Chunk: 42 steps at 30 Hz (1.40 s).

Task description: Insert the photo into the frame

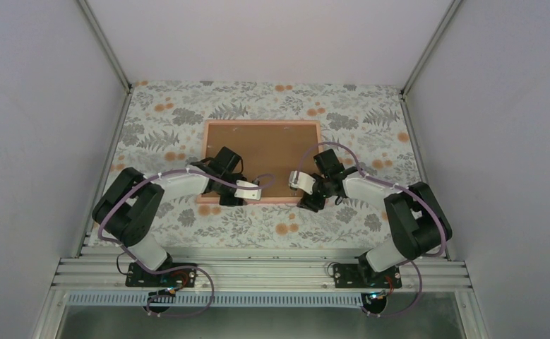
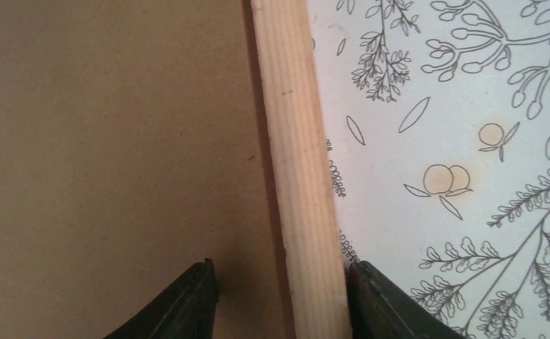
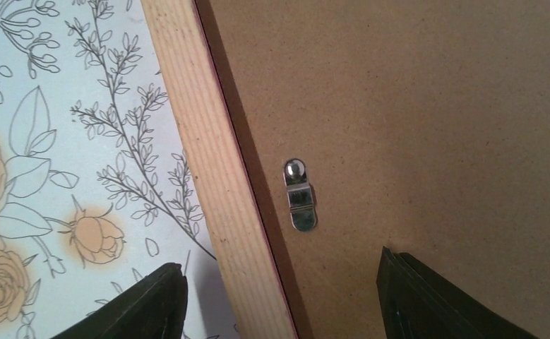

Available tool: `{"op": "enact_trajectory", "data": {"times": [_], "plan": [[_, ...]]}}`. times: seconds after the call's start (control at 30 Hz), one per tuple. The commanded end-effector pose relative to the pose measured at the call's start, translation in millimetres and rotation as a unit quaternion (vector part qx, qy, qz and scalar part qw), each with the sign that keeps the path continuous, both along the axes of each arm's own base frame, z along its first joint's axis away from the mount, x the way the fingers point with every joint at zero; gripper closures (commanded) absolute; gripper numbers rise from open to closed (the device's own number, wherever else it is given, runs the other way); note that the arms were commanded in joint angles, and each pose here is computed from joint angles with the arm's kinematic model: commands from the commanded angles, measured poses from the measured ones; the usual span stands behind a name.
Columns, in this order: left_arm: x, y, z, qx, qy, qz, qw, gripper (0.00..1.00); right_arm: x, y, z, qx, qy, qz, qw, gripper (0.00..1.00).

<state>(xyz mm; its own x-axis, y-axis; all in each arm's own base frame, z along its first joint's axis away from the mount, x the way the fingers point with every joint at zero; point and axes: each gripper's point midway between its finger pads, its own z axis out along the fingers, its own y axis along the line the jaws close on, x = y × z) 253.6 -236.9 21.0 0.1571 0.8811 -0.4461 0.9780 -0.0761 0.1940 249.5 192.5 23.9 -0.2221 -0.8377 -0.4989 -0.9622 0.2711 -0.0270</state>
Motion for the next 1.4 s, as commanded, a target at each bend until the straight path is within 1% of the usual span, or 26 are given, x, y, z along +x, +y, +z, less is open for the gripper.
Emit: {"op": "enact_trajectory", "data": {"times": [0.0, 0.07, 0.17, 0.3, 0.4, 0.53, 0.77, 0.93, 1.07, 1.23, 1.3, 1.37], "plan": [[-3.9, -4.3, -10.7, 0.004, 0.018, -0.003, 1.0, 0.57, -6.3, -0.6, -10.9, 0.0, 0.005, 0.021, 1.0, 0.33], [-5.0, -4.0, -12.9, 0.008, 0.02, -0.005, 1.0, 0.62, -6.3, 0.7, -10.0, 0.001, 0.002, 0.028, 1.0, 0.33], [-7.1, -2.1, -16.5, 0.014, 0.022, -0.006, 1.0, 0.64, -7.9, 0.6, -11.2, -0.001, 0.001, 0.039, 0.999, 0.36], [-8.5, -0.3, -18.9, 0.019, 0.025, -0.006, 0.999, 0.65, -8.5, -1.8, -17.9, -0.012, 0.005, 0.044, 0.999, 0.37], [-8.6, 0.0, -19.2, 0.02, 0.026, -0.004, 0.999, 0.65, -10.8, -2.9, -22.5, -0.018, 0.015, 0.047, 0.999, 0.44], [-7.5, -0.8, -19.2, 0.018, 0.025, -0.004, 1.0, 0.66, -17.4, -5.0, -28.3, -0.025, 0.031, 0.055, 0.998, 0.49], [-7.5, -1.2, -19.6, 0.017, 0.028, 0.001, 0.999, 0.67, -25.6, 0.7, -30.3, -0.03, 0.042, 0.07, 0.996, 0.49], [-7.8, 0.6, -21.9, 0.021, 0.028, 0.002, 0.999, 0.67, -30.8, 0.0, -32.3, -0.032, 0.046, 0.072, 0.996, 0.61], [-6.8, 1.8, -24.1, 0.025, 0.027, 0.007, 0.999, 0.68, -36.0, -2.8, -36.2, -0.036, 0.051, 0.071, 0.995, 0.77], [-4.4, 0.7, -24.2, 0.024, 0.025, 0.01, 0.999, 0.69, -42.5, -5.5, -38.5, -0.038, 0.057, 0.077, 0.995, 0.9], [-4.2, 0.2, -24.1, 0.023, 0.026, 0.011, 0.999, 0.69, -42.5, -4.1, -34.2, -0.033, 0.056, 0.078, 0.995, 0.93], [-4.7, 0.1, -24.3, 0.023, 0.028, 0.01, 0.999, 0.69, -40.9, -2.2, -29.9, -0.027, 0.052, 0.076, 0.995, 0.92]]}}
